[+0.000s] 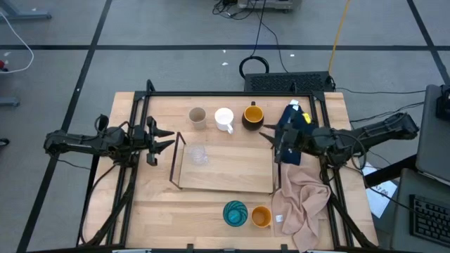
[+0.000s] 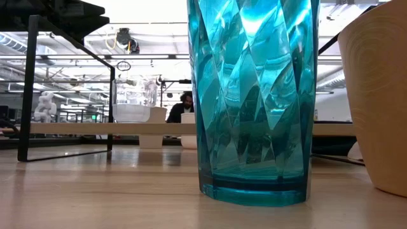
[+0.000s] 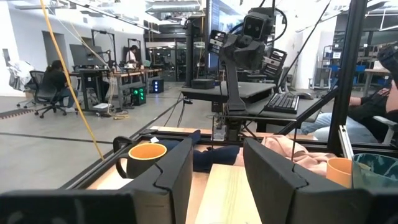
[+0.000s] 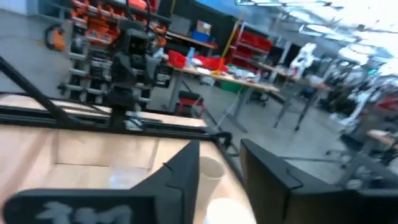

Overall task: Stack small to large cups/mugs on shelf
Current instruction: Put the white mug on the shelf

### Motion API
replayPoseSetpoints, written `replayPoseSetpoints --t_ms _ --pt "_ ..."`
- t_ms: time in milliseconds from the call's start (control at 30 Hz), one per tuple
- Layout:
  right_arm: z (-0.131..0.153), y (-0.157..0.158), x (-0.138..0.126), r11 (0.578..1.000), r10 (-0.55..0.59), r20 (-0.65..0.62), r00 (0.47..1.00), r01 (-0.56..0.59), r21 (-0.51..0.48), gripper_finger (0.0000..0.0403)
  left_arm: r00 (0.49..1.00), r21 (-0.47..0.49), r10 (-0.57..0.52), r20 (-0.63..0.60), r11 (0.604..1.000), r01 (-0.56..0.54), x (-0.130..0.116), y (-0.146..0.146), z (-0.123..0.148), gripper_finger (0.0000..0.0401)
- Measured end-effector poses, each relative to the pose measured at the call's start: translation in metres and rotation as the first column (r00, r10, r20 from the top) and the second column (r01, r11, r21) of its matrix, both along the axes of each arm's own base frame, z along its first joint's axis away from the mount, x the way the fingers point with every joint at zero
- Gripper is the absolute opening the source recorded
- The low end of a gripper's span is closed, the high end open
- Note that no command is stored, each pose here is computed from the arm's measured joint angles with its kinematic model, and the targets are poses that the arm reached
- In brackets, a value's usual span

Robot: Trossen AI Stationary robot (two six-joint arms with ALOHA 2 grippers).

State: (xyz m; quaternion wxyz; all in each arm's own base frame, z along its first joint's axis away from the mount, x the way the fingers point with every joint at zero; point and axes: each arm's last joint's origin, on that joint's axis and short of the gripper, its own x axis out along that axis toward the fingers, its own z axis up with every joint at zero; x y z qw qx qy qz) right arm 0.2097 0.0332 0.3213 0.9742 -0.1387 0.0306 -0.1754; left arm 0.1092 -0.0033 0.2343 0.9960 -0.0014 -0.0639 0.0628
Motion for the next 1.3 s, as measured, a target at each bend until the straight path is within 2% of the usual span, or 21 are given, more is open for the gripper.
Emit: replayPoseSetpoints --t_ms 200,500,667,833,967,1067,1200,1300 --pt "0.01 -0.011 0.011 0.996 -0.071 0.089 0.993 0.075 -0.04 0.0149 1.0 -0.049 -0.007 0.006 0.999 0.007 0.0 0.0 0.0 0.0145" --pt "0.008 -0.016 0.012 0.996 -0.088 0.077 0.993 0.09 -0.022 0.014 1.0 -0.022 -0.003 0.002 1.0 0.003 0.0 0.0 0.0 0.0145" --pt "0.014 -0.036 0.025 0.996 -0.039 -0.056 0.998 0.044 0.075 0.0135 1.0 -0.014 -0.002 0.0 1.0 0.002 0.0 0.0 0.0 0.0145" --pt "0.028 -0.055 0.06 0.995 0.025 -0.199 0.98 -0.006 0.096 0.0135 1.0 -0.028 -0.004 -0.013 1.0 0.003 0.0 0.0 -0.002 0.0145" --pt "0.036 -0.074 0.088 0.991 0.086 -0.326 0.942 -0.047 0.127 0.0135 0.999 -0.054 -0.007 -0.042 0.999 0.005 0.001 0.0 -0.005 0.0145" --pt "0.035 -0.089 0.108 0.978 0.148 -0.386 0.911 -0.077 0.193 0.0135 0.998 -0.072 -0.01 -0.057 0.997 0.006 0.001 0.0 -0.006 0.0145" --pt "0.029 -0.108 0.127 0.956 0.22 -0.4 0.89 -0.115 0.271 0.0134 0.997 -0.072 -0.01 -0.073 0.997 0.005 0.001 0.0 -0.008 0.0145" --pt "0.013 -0.118 0.135 0.946 0.239 -0.444 0.863 -0.103 0.308 0.0134 0.997 -0.07 -0.01 -0.077 0.998 0.004 0.001 0.0 -0.008 0.0145"
